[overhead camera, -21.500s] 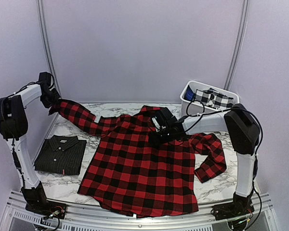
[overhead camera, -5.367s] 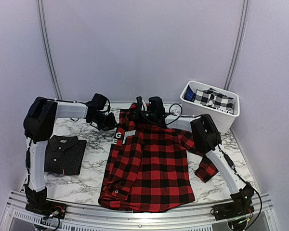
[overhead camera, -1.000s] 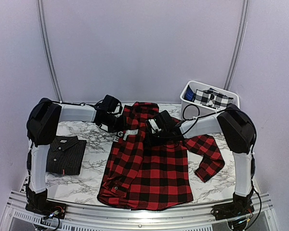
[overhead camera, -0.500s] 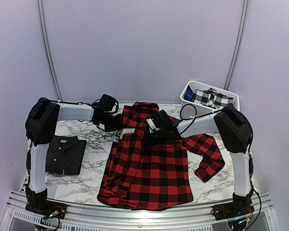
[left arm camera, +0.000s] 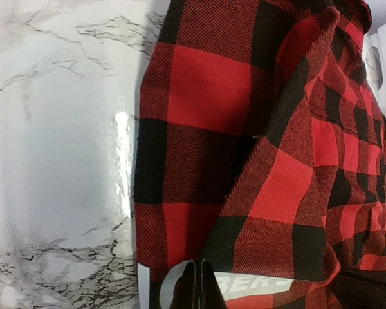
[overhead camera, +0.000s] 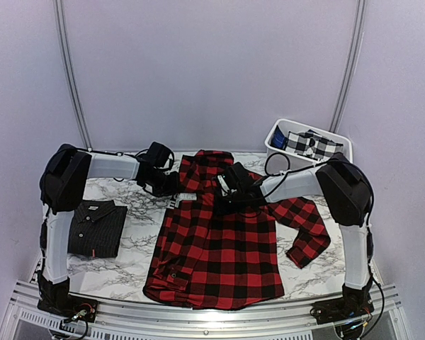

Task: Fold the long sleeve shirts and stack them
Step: Smooth out the 1/3-folded shirt at the center of the board.

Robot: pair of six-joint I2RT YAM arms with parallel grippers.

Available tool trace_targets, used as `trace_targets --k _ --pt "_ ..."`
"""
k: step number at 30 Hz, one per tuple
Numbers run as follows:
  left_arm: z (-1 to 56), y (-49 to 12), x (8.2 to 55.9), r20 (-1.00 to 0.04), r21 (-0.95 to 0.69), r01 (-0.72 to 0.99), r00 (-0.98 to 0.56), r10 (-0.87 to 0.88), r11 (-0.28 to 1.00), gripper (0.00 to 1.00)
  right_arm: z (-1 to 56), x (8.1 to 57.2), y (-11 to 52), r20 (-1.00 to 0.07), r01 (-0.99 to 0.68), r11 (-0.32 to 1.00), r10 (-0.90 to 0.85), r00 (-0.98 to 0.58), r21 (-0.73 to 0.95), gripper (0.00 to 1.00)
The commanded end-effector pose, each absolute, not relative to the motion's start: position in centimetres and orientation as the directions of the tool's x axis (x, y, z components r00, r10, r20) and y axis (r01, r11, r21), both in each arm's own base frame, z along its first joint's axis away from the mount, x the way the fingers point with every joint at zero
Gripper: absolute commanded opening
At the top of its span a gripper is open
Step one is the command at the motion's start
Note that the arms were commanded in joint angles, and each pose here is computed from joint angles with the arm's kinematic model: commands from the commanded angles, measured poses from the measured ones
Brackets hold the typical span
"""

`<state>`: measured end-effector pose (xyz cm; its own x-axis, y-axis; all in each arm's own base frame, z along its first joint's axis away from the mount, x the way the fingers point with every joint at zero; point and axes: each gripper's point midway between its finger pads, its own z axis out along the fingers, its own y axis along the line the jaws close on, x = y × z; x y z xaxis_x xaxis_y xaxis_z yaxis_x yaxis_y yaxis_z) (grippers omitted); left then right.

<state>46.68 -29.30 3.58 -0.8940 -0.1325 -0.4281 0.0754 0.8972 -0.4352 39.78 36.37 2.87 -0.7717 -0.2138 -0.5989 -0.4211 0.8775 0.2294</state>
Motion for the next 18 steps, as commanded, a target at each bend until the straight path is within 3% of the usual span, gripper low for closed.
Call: trace_targets --k 1,8,10,13,15,18 --pt "3.2 -27.7 47.5 -0.438 -0.380 0.048 -0.889 -0.134 0.924 0.00 4.8 40.0 35.6 -0.616 -0.399 0.896 -0.205 -0.761 0.195 0.00" --pt "4.4 -27.6 48.4 -0.463 -0.372 0.067 -0.878 -0.123 0.926 0.02 6.5 40.3 35.5 -0.641 -0.403 0.897 -0.202 -0.741 0.183 0.00" --pt "4.8 -27.7 48.4 -0.462 -0.374 0.064 -0.878 -0.126 0.925 0.20 6.7 40.3 35.7 -0.639 -0.412 0.893 -0.212 -0.740 0.180 0.03" --pt "6.2 -27.1 47.7 -0.470 -0.374 0.052 -0.871 -0.141 0.926 0.44 6.5 40.2 35.6 -0.628 -0.419 0.892 -0.230 -0.744 0.168 0.17" --pt "7.4 -26.3 46.7 -0.483 -0.367 0.046 -0.863 -0.148 0.929 0.46 7.2 39.9 35.5 -0.635 -0.422 0.890 -0.228 -0.738 0.172 0.27" --pt "9.4 -25.4 44.1 -0.491 -0.373 0.053 -0.858 -0.149 0.926 0.45 8.9 39.5 35.5 -0.658 -0.432 0.884 -0.218 -0.721 0.180 0.32"
